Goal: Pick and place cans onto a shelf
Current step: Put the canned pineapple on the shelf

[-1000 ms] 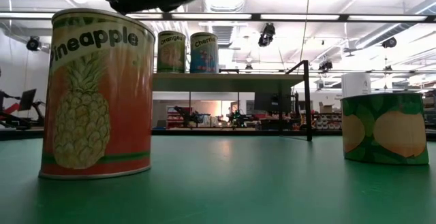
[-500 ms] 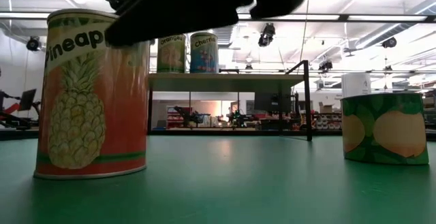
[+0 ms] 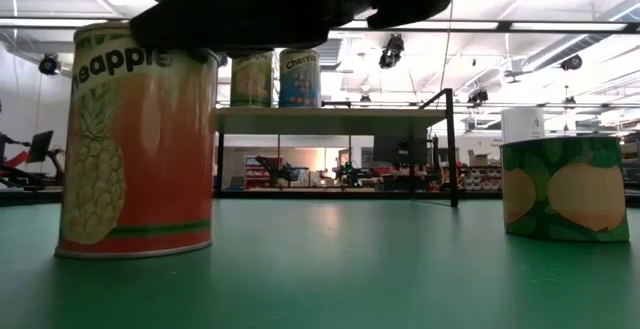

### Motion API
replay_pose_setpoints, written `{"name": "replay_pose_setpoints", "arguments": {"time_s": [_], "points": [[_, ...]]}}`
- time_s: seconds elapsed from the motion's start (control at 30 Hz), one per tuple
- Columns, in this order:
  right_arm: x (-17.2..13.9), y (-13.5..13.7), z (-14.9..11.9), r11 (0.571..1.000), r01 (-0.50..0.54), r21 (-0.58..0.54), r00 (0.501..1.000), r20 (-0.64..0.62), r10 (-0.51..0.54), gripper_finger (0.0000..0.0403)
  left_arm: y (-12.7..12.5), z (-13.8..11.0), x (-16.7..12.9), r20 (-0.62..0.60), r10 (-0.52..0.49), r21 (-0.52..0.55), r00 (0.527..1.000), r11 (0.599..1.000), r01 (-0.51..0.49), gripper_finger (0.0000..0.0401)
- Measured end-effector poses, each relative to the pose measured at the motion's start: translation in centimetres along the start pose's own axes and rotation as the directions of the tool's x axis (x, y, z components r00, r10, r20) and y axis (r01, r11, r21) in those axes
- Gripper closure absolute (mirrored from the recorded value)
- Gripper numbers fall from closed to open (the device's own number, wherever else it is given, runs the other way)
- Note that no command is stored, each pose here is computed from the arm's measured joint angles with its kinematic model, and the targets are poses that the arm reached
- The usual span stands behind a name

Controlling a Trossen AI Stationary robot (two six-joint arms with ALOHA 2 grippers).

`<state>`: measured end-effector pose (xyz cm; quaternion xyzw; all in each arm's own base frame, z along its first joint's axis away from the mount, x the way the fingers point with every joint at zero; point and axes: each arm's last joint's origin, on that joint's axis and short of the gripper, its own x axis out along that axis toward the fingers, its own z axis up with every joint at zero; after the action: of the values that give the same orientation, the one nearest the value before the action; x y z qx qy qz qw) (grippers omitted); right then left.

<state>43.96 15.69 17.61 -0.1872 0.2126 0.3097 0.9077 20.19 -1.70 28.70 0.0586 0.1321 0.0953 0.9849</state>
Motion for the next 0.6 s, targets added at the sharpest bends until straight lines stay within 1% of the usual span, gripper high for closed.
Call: {"name": "replay_pose_setpoints", "arguments": {"time_s": [0.07,0.23,0.33,0.43,0.6], "points": [[0.0,0.0,-0.2,1.000,-0.007,0.012,1.000,0.026,0.007,0.0393,0.0,0.0,0.0,0.000,0.000,0.000,1.000,1.000,0.000,0.0401],[0.1,-0.1,-0.1,1.000,0.016,0.003,0.996,0.085,-0.017,0.0394,0.0,0.0,0.0,-0.001,0.000,-0.006,1.000,1.000,0.000,0.0401],[-0.5,-0.1,0.3,1.000,0.020,0.006,0.995,0.095,-0.021,0.0394,0.0,0.0,0.0,-0.002,0.000,-0.007,1.000,1.000,0.000,0.0401],[-1.6,-0.1,1.0,0.999,0.022,0.024,0.994,0.105,-0.024,0.0395,0.0,0.0,0.0,-0.003,0.000,-0.007,1.000,1.000,0.000,0.0401],[-4.5,-0.3,3.2,0.999,0.047,0.026,0.988,0.143,-0.050,0.0395,0.0,-0.1,0.0,-0.005,0.000,-0.006,1.000,1.000,0.000,0.0401]]}}
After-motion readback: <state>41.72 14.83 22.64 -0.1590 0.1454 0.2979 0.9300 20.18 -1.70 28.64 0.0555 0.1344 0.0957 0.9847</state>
